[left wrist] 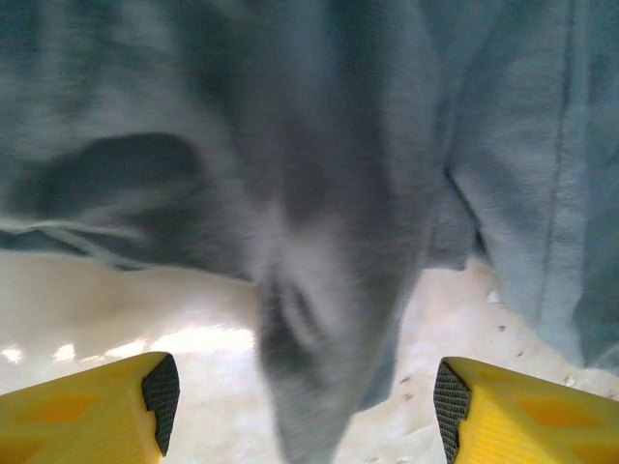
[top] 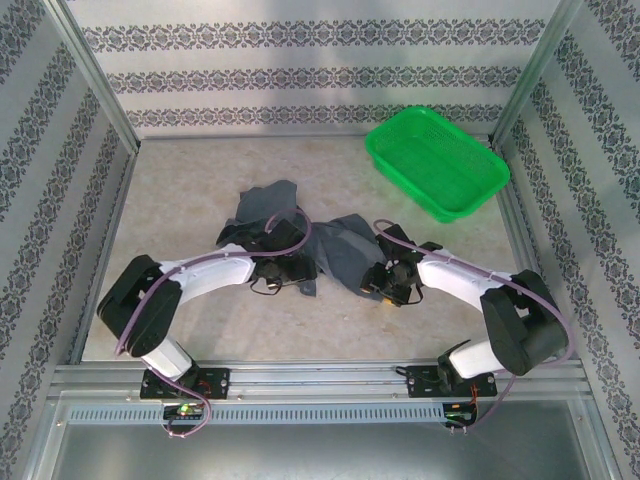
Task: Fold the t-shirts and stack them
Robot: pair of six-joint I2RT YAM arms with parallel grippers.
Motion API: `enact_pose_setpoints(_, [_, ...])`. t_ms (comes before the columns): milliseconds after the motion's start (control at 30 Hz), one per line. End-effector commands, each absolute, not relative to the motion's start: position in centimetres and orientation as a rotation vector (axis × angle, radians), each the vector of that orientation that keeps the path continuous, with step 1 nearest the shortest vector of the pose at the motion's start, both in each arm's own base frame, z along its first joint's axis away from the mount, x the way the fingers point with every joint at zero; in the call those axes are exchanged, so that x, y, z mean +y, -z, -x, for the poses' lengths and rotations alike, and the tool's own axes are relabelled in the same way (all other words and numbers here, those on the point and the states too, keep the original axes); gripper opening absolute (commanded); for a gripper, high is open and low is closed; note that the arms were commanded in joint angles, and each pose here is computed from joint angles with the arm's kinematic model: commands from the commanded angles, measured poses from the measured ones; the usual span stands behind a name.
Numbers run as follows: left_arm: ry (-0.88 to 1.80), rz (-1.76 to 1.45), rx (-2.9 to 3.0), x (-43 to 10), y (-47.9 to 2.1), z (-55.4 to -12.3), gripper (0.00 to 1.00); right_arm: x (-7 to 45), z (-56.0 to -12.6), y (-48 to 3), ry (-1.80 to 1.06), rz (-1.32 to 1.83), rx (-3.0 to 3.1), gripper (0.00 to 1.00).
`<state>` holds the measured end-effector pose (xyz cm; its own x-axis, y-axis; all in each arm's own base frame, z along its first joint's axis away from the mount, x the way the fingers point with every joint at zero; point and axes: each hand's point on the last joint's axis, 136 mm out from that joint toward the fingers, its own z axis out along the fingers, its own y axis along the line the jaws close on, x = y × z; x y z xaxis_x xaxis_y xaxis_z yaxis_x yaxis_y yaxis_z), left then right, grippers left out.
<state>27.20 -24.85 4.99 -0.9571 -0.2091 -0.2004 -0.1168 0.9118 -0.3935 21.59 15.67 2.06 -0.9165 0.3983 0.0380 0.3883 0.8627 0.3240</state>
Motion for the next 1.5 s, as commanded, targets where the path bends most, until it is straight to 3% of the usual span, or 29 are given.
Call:
enact_pose_setpoints(0, [0.663,0.270,2.779,-27.2,-5.8,-28.7,0.60,15.4,-21.0,-1.3,-0.505,-0.748,3.014,0.57])
enact_pose_setpoints(33, [0.649,0.277,2.781,-27.1,-5.6,-28.9,0.51,15.5,-21.1,-1.1,-0.508,-0.756,3.010,0.57])
enact_pose_setpoints(100, [0.620,0.281,2.783,-26.9,-5.2,-29.2,0.20,15.7,-21.7,-0.7,-0.511,-0.765,3.006,0.55])
enact_pose_setpoints(167, [0.592,0.293,2.782,-26.4,-5.2,-29.5,0.00,15.9,-22.5,-0.4,-0.505,-0.758,3.006,0.49])
enact_pose_setpoints(233, [0.545,0.302,2.758,-25.4,-6.0,-29.9,0.00,16.3,-23.6,-0.3,-0.509,-0.756,2.998,0.36])
enact_pose_setpoints(300, [0.523,0.329,2.700,-23.9,-7.8,-30.6,0.00,16.7,-25.0,-0.7,-0.531,-0.758,2.979,0.14])
enact_pose_setpoints(367, [0.516,0.372,2.627,-22.0,-10.3,-31.4,0.00,17.0,-26.6,-2.2,-0.557,-0.735,2.931,0.00])
enact_pose_setpoints(733, [0.641,0.594,2.120,-9.1,-29.9,-36.4,0.00,16.8,-37.7,-20.8,-0.760,-0.529,2.447,0.00])
enact_pose_setpoints(900, [0.661,0.668,1.891,-3.8,-37.4,-36.8,0.00,15.4,-40.4,-30.6,-0.825,-0.476,2.218,0.00])
enact_pose_setpoints(1200, [0.621,0.736,1.643,1.9,-44.5,-34.1,0.00,11.3,-39.7,-40.1,-0.877,-0.515,1.968,0.00])
enact_pose_setpoints(1467, [0.559,0.750,1.566,3.6,-46.6,-31.2,0.00,8.9,-36.5,-41.2,-0.855,-0.553,1.917,0.00])
